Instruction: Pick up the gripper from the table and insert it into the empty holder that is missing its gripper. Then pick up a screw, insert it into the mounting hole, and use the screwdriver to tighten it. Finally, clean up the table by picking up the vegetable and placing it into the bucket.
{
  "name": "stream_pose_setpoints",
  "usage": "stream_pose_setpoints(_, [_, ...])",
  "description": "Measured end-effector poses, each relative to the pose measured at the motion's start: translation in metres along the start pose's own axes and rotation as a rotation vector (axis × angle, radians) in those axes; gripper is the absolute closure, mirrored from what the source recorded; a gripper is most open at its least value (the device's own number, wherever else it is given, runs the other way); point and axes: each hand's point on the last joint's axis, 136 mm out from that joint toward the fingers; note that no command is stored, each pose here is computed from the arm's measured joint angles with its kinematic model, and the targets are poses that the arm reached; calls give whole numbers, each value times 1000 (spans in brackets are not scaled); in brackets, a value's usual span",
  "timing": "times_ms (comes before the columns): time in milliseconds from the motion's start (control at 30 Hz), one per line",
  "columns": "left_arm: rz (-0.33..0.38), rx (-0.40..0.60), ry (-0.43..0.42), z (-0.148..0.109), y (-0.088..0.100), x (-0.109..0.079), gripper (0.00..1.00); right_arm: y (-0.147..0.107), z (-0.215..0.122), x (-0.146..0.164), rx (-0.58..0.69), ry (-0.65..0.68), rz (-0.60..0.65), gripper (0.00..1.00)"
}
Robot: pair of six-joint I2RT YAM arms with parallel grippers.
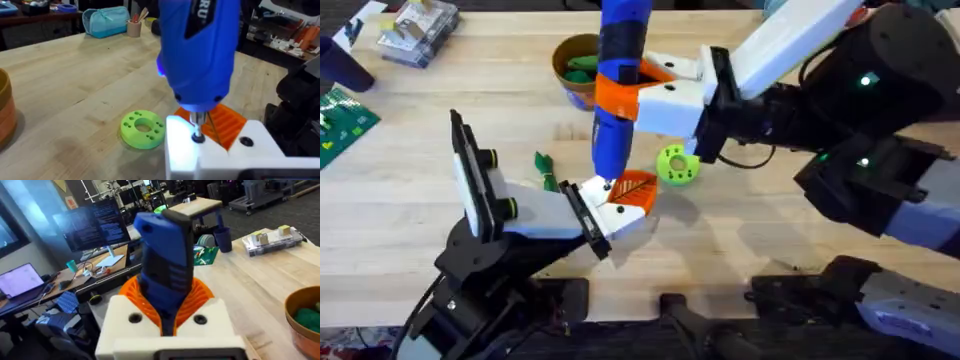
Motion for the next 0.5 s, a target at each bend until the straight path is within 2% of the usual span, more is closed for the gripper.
stream_pose_setpoints(400, [1, -1, 0, 0, 0, 0, 989, 1, 0, 1, -5, 5, -5, 916])
stream_pose_setpoints(500, [1, -1, 0, 0, 0, 0, 989, 12, 0, 5, -46, 21, -40, 917])
Point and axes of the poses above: each hand's point on the last joint's axis, 136 mm out from that joint toward the fingers, its own z axis out along the fingers, its own x axis along the line the jaws close on, y = z × x, and after that the axes turned 14 degrees about -z, right-handed
